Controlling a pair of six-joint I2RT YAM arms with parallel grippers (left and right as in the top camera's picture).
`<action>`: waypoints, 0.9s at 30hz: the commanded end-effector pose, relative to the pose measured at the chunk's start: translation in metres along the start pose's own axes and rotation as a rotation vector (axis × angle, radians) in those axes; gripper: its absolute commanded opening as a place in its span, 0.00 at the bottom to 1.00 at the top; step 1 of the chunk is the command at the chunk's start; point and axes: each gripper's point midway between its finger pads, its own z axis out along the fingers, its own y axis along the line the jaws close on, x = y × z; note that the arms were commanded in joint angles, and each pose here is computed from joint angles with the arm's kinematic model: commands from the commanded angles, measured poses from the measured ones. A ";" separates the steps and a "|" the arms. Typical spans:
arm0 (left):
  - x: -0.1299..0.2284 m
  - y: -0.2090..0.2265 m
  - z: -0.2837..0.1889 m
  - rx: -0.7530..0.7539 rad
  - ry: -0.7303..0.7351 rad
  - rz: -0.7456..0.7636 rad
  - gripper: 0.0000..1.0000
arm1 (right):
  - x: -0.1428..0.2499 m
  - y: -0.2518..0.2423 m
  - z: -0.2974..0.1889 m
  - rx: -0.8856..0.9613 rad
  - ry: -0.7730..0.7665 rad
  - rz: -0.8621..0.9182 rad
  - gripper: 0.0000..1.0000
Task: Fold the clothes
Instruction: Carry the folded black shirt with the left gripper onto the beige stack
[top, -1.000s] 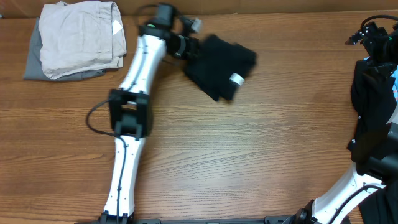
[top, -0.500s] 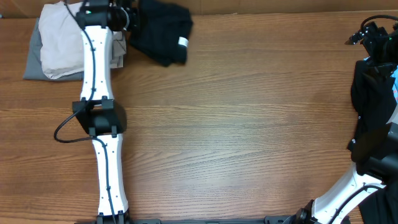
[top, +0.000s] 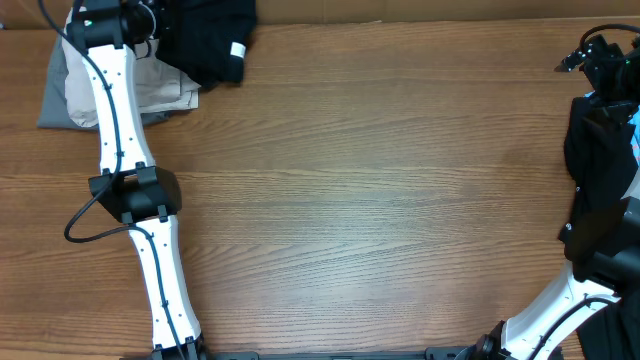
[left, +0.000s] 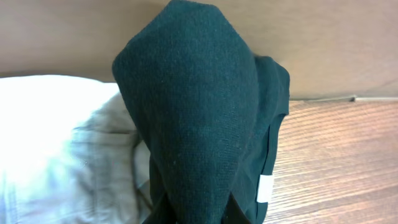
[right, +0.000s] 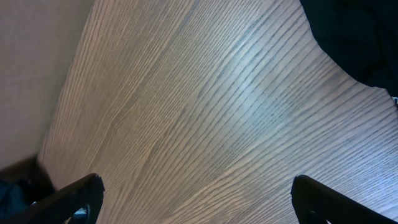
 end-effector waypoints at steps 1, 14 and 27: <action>-0.022 0.004 -0.022 -0.014 -0.067 -0.059 0.04 | -0.002 0.002 -0.005 -0.006 -0.018 -0.014 1.00; -0.030 0.046 -0.066 -0.229 -0.089 -0.204 0.04 | -0.002 0.002 -0.005 -0.006 -0.017 -0.014 1.00; -0.036 0.093 -0.087 -0.348 -0.120 -0.124 0.05 | -0.002 0.002 -0.005 -0.006 -0.017 -0.014 1.00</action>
